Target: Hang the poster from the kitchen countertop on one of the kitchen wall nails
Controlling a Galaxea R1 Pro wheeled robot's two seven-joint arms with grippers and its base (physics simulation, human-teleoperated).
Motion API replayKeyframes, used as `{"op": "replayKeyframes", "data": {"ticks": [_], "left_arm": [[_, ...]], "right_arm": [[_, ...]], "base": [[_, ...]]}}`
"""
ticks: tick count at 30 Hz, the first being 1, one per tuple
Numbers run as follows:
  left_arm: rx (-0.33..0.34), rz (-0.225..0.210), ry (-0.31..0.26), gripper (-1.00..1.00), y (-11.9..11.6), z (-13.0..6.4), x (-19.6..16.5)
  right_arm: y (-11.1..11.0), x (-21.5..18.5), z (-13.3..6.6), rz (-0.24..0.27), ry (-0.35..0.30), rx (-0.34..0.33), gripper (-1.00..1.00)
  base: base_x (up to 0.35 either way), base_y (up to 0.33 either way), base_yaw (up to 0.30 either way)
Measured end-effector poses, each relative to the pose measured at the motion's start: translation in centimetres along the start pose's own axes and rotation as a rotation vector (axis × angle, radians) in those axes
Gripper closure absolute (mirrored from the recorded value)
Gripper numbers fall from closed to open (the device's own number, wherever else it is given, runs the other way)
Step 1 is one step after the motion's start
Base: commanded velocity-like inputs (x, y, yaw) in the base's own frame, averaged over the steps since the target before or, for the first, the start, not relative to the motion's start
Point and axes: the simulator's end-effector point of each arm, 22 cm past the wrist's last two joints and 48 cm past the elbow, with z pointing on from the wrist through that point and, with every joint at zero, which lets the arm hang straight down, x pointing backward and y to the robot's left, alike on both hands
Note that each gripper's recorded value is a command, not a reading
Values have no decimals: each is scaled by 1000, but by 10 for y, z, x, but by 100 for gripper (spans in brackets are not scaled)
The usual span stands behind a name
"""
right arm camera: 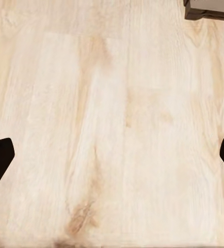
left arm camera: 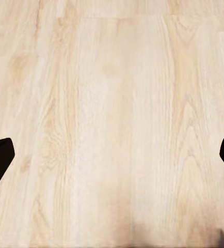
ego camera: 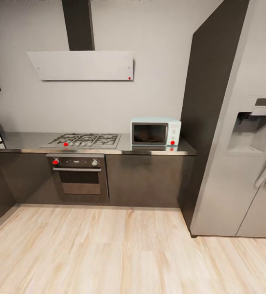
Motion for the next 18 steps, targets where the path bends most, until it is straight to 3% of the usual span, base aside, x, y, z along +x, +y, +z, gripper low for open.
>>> {"op": "replayKeyframes", "data": {"ticks": [6, 11, 18], "left_arm": [[0, 0, 2, -100, 0, 0, 1], [-1, 0, 2, -100, 0, 0, 1], [-3, -1, 1, -100, 1, 0, 1]], "right_arm": [[6, 0, 0, -87, -2, -17, -100], [6, 0, 0, -105, -3, -18, -100], [7, -1, 0, -109, -4, -19, -100]], "base": [[-70, -121, 5], [-12, -22, 44], [-2, -3, 245]]}}
